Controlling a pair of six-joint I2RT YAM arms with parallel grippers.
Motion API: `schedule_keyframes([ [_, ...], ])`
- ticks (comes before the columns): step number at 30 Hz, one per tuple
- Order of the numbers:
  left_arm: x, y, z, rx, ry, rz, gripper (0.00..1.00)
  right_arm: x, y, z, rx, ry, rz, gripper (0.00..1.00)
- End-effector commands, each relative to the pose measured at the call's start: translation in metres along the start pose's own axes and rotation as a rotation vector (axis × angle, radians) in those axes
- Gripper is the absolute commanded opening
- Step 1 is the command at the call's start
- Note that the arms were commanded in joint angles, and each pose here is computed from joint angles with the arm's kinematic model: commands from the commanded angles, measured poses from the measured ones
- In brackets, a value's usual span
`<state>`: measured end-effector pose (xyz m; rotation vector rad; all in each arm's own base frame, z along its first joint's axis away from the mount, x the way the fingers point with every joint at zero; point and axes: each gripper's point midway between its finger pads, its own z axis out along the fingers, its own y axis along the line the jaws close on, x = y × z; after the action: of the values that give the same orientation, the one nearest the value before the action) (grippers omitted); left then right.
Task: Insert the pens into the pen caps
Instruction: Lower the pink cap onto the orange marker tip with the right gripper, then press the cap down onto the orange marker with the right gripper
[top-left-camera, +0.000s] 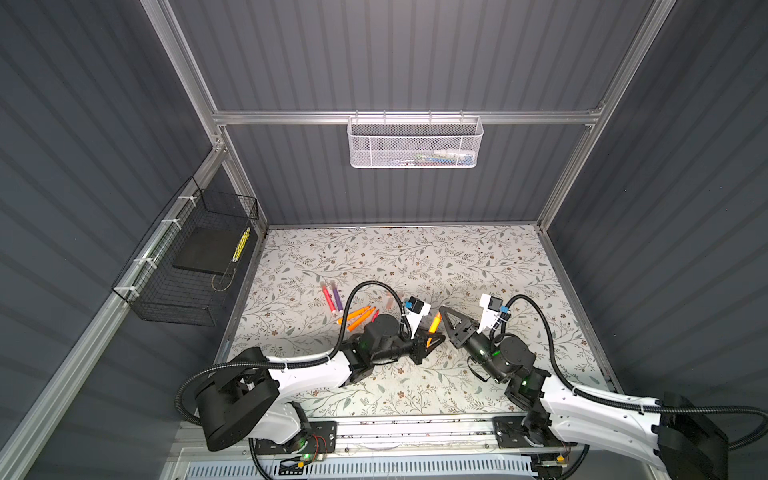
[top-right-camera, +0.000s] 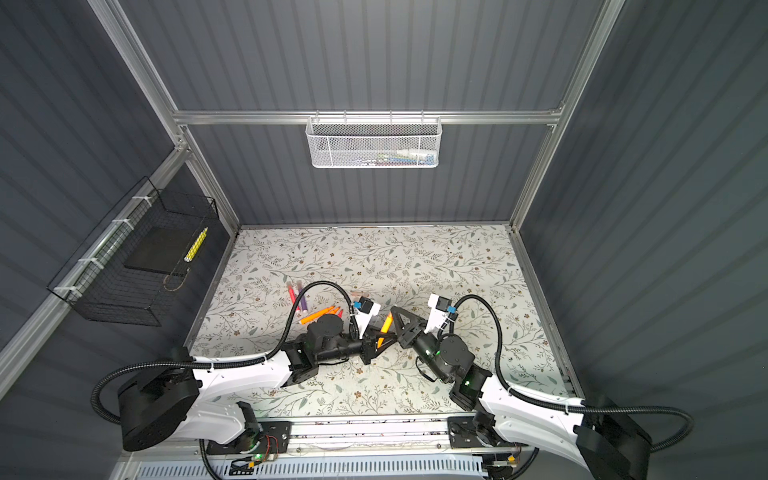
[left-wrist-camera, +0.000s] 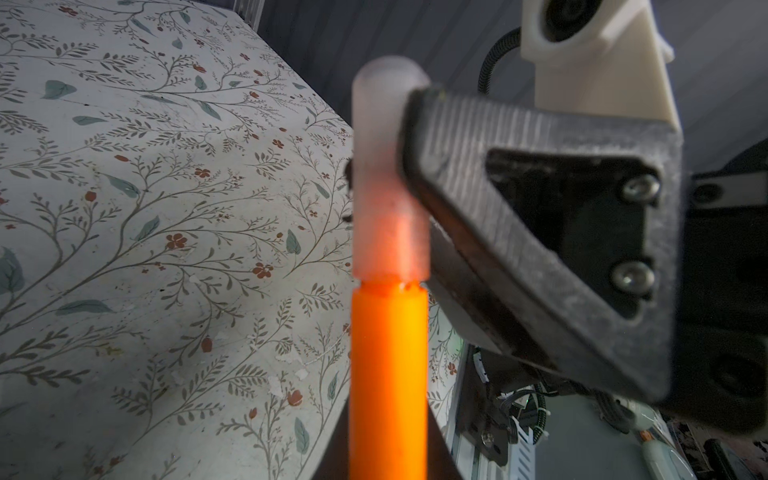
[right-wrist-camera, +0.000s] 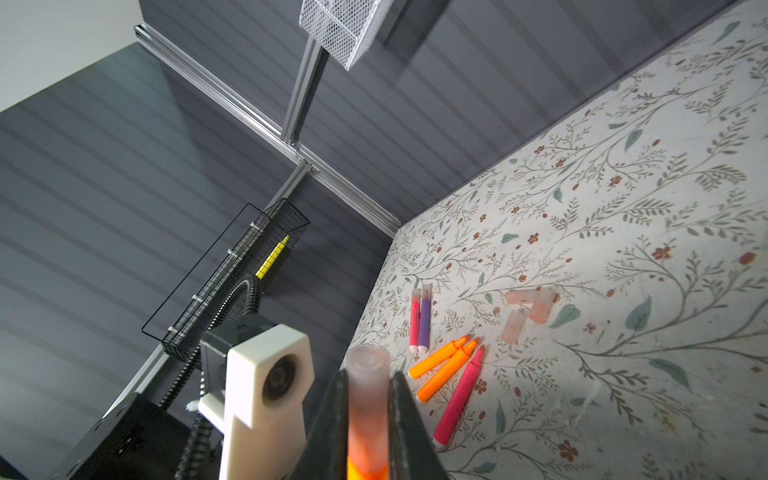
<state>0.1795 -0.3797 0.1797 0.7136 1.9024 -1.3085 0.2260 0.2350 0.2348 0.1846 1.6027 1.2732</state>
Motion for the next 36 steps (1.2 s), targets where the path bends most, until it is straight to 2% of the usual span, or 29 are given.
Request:
schedule_keyframes([
  [1,-0.040,-0.023,-0.008,0.079,-0.127,0.042,0.00,0.030,0.025,-0.009,-0.148,0.133,-0.032,0.01],
  [9,-0.038,-0.024,-0.014,0.078,-0.128,0.062,0.00,0.027,0.022,-0.012,-0.127,0.119,-0.073,0.16],
  [10,-0.038,-0.023,-0.014,0.073,-0.127,0.065,0.00,0.026,0.021,-0.013,-0.121,0.115,-0.077,0.20],
  [13,-0.035,-0.020,-0.017,0.053,-0.124,0.080,0.00,0.022,0.021,-0.016,-0.114,0.106,-0.092,0.40],
  [17,-0.031,-0.013,-0.021,0.015,-0.117,0.113,0.00,0.014,0.021,-0.021,-0.104,0.081,-0.110,0.55],
  [25,-0.007,0.000,-0.025,-0.046,-0.057,0.210,0.00,-0.008,0.021,-0.037,-0.077,0.007,-0.142,0.68],
  [29,0.015,-0.001,-0.021,-0.087,-0.004,0.291,0.00,-0.024,0.016,-0.043,-0.015,-0.043,-0.154,0.74],
  [33,0.030,-0.004,-0.013,-0.107,0.022,0.332,0.00,-0.033,0.007,-0.044,0.066,-0.063,-0.153,0.74],
  [36,0.034,-0.001,-0.008,-0.113,0.033,0.322,0.00,-0.029,0.005,-0.040,0.082,-0.040,-0.151,0.70],
])
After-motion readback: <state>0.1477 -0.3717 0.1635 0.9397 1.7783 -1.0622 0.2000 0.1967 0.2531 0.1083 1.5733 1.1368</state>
